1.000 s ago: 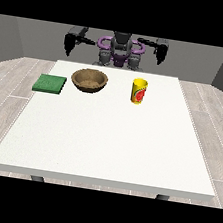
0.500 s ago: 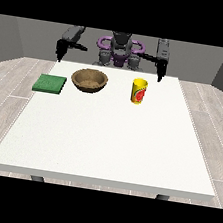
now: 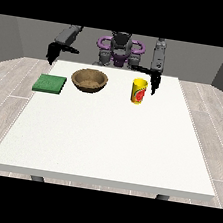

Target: Pick the cup and pour the ball into the bowl, then pick the bowl and place it on the pad

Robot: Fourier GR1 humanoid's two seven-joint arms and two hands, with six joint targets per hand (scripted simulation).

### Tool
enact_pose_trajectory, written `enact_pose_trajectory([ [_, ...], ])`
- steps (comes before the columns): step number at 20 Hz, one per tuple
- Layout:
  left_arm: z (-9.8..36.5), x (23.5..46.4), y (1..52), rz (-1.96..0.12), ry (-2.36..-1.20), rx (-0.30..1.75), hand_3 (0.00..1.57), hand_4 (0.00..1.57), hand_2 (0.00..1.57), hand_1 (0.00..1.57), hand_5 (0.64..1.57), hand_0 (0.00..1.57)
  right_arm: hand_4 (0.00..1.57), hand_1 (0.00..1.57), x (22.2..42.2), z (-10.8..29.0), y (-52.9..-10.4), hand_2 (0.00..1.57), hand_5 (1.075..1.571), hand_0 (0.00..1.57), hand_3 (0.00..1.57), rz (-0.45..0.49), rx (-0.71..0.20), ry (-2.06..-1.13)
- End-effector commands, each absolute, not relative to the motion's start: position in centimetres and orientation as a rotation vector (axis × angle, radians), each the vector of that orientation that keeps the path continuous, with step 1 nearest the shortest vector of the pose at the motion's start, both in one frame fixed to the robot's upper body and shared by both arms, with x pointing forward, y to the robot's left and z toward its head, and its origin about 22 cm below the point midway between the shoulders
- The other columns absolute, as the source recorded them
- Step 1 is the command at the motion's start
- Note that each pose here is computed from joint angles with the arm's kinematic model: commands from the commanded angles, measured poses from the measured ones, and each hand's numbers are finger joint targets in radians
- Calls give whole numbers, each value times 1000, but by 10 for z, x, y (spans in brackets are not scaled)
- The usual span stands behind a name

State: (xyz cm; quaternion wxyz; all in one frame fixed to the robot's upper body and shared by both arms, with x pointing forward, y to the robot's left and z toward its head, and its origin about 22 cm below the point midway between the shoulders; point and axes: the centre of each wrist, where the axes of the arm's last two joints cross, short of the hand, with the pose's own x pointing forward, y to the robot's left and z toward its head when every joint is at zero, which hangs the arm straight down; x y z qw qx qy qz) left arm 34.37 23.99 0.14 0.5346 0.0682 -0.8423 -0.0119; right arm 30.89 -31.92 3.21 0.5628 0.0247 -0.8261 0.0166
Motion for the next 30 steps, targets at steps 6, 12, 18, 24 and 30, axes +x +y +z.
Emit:
enact_pose_trajectory([
  [6,-34,349,250,1,-2030,173,0,0,0,0,1245,0,0,0,309,33,-351,0,1558,0,0,43,59,-1969],
  [12,-20,362,267,-164,-2060,550,1571,789,1571,1289,1524,1289,0,0,332,67,-347,0,1562,0,0,44,101,-2036],
  [18,-12,380,240,-152,-2021,691,1571,864,1571,1331,1509,1331,0,0,336,79,-362,0,1557,0,0,77,105,-2076],
  [24,-24,371,220,-318,-1963,721,1571,950,1571,1356,1525,1356,0,0,318,48,-407,0,1555,0,0,7,24,-1933],
  [30,-1,381,176,-521,-1863,748,1571,1033,1571,1381,1536,1381,0,0,296,11,-433,0,1560,0,0,-64,-38,-1768],
])
